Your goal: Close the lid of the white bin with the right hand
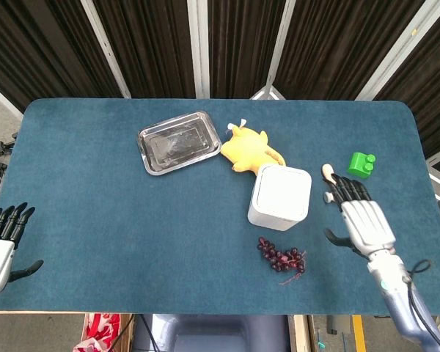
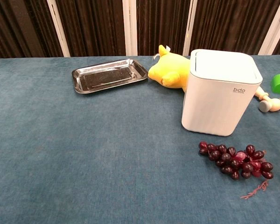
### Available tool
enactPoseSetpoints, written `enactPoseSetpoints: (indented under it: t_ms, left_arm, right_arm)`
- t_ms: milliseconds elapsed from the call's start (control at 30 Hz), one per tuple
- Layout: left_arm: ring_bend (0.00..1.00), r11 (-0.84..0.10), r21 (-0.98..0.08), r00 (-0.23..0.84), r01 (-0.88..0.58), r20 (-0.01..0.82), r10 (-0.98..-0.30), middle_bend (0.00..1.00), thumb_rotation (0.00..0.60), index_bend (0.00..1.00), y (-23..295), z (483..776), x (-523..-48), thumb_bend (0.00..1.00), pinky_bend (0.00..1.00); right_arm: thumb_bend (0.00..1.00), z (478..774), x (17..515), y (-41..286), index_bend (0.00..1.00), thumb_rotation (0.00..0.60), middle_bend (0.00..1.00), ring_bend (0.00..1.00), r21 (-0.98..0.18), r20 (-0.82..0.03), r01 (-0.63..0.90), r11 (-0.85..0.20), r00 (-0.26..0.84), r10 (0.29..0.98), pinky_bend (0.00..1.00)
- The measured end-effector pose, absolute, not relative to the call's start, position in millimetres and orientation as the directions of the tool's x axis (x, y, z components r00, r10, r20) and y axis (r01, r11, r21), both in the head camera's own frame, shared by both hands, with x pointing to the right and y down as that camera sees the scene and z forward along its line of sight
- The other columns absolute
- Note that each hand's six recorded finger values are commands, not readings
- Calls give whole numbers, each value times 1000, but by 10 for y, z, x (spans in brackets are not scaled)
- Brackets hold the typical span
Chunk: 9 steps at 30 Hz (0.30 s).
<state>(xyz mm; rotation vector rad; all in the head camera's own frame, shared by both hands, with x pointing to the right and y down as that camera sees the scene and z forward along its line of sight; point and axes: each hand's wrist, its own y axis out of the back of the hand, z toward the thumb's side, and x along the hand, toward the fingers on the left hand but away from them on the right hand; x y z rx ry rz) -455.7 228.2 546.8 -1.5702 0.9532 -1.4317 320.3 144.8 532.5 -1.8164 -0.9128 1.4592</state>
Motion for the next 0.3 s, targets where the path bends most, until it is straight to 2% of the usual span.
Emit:
enactPoseSetpoints:
  t_ms: [300]
  left_arm:
    - [0,-404,-915,80,-5,402,-912,0,600,0,2297,5474,-4538,0,0]
  right_arm:
    - [289,5455,4003,2119,0,600,0,0,-888,-459,-63,-455,118,880,0]
